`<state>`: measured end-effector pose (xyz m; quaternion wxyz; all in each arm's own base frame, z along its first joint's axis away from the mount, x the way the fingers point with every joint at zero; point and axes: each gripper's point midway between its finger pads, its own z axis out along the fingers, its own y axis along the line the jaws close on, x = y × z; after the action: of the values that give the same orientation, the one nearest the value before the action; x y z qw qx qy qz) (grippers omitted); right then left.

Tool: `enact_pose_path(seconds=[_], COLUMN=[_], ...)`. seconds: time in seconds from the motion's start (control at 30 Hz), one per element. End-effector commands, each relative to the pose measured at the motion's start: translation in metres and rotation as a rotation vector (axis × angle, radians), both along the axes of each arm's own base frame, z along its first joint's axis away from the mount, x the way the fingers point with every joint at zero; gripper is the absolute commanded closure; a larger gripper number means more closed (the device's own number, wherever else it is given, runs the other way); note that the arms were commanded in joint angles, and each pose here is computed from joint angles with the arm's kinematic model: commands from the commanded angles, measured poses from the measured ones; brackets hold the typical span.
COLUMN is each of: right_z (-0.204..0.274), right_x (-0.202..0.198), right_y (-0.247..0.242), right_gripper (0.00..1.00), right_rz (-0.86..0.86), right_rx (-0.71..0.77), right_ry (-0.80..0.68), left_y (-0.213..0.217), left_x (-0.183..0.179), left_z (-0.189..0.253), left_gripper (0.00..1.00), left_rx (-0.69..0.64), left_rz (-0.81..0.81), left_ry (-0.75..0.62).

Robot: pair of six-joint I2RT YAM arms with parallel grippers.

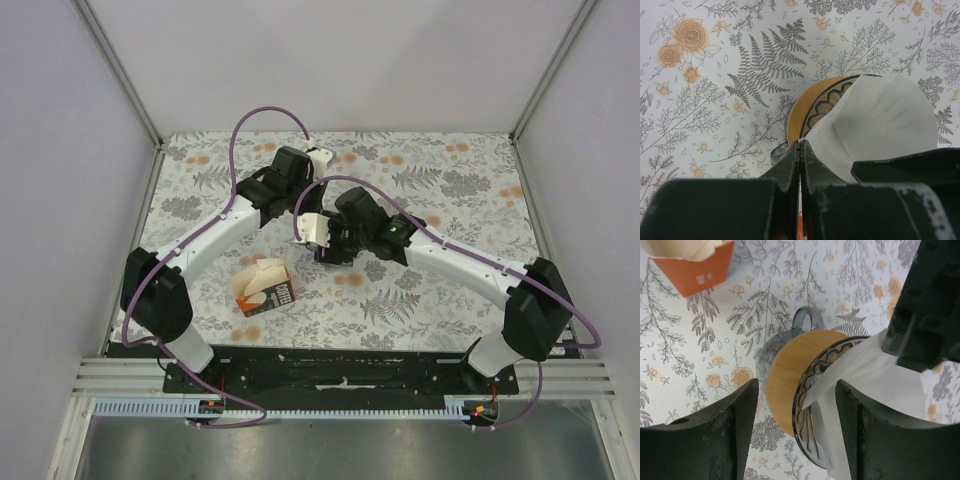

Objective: Place the coffee filter in the dripper
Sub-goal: Place the coffee filter in the coffee dripper.

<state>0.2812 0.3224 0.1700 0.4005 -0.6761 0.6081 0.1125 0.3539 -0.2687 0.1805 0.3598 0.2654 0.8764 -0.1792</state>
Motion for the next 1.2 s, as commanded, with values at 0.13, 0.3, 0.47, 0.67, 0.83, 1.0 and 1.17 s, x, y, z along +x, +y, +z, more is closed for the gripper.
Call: enact_pose_path(seconds=[0.13, 0.3, 0.47, 0.67, 0.83, 1.0, 1.17], right_z=[-0.001, -0.015, -0.018, -0.021, -0.015, 0.006, 0.032], right_x=[0.028, 0.025, 0.022, 0.022, 0.022, 0.019, 0.007], right_y=[-0.001, 0.001, -0.003, -0.008, -0.012, -0.013, -0.011], right_gripper=[0.55, 0.76, 0.9, 0.87, 0.54, 0.35, 0.25], right_rz=[-0.139, -0.121, -0.104, -0.11, -0.125, -0.123, -0.083], right_rx=[-0.041, -0.069, -0.086, -0.1, -0.097, -0.03, 0.076], right_ry=[-0.05, -0.035, -0.044, -0.053, -0.069, -0.112, -0.137], left_y=[-0.005, -0.006, -0.005, -0.009, -0.008, -0.009, -0.012], left_x=[-0.013, -0.013, -0.013, -0.012, -0.019, -0.026, -0.025], left_z=[0.005, 0.006, 0.007, 0.016, 0.008, 0.001, 0.012], left_gripper=[0.98, 0.98, 0.98, 0.98, 0.98, 0.93, 0.82], left_rx=[-0.04, -0.043, -0.041, -0.062, -0.06, -0.064, -0.078], left_rz=[-0.014, -0.015, -0.016, -0.028, -0.041, -0.062, -0.074], left_ry=[0.027, 0.028, 0.029, 0.017, 0.042, 0.062, 0.034])
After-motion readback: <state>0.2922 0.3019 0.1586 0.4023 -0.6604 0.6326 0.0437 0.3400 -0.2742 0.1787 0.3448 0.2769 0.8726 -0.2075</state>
